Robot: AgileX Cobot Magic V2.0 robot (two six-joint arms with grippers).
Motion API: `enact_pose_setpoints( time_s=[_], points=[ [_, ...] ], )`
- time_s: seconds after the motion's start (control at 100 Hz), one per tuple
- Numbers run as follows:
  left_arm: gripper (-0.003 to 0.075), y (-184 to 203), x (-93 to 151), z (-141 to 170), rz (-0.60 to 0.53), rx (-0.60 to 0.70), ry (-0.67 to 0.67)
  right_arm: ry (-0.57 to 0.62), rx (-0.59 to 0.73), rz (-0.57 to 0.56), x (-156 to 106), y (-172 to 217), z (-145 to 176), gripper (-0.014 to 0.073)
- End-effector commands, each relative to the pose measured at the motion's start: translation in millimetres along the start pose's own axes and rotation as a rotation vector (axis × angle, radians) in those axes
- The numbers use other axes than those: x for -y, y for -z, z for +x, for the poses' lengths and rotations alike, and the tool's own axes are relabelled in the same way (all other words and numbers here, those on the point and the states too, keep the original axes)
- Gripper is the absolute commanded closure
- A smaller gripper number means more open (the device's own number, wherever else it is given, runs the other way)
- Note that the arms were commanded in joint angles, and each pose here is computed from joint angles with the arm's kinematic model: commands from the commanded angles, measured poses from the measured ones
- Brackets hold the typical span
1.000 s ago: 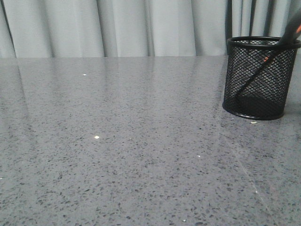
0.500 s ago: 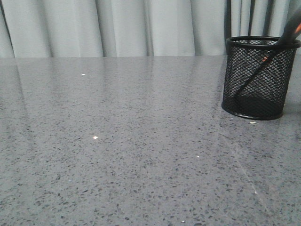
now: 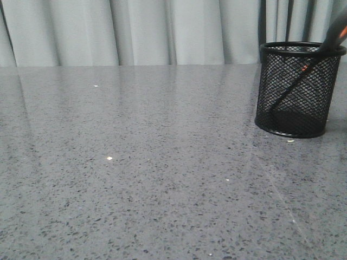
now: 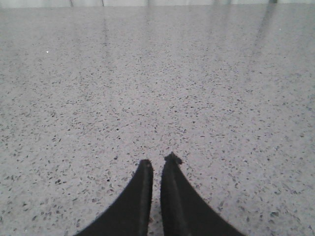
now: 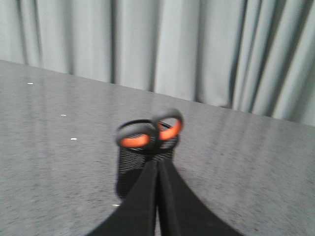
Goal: Put scissors into bucket
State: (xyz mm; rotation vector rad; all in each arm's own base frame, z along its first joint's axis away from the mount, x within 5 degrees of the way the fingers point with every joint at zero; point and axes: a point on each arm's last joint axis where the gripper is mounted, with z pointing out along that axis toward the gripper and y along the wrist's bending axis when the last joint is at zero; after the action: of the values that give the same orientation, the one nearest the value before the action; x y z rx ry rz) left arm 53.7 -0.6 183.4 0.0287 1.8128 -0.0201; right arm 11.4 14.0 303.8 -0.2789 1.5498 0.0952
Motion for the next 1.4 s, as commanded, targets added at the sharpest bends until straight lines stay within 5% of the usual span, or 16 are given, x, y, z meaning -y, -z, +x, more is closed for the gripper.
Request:
enact_pose_setpoints(
  time_s=[0.0,0.23,0.41,0.67,1.39],
  points=[
    [0.0699,-2,1,7,0.006,0.036,0.021,-0.043,0.111,0.134,9,-8,-2,0.064],
    [0.0699,-2,1,7,0.006,0.036,0.021,-0.005,0.082,0.399,21,-31,71,0.064],
    [0.0698,-2,1,7,0.006,0.036,0.021,-0.044,-0.022,0.422,21,-36,107,0.064],
    [0.0698,-2,1,7,0.006,0.036,0.021,-0.095,-0.227,0.388,17,-35,125,0.064],
    [0.0699,-2,1,7,0.006,0.036,0.021,-0.095,-0.206,0.391,17,-35,123,0.064]
  ],
)
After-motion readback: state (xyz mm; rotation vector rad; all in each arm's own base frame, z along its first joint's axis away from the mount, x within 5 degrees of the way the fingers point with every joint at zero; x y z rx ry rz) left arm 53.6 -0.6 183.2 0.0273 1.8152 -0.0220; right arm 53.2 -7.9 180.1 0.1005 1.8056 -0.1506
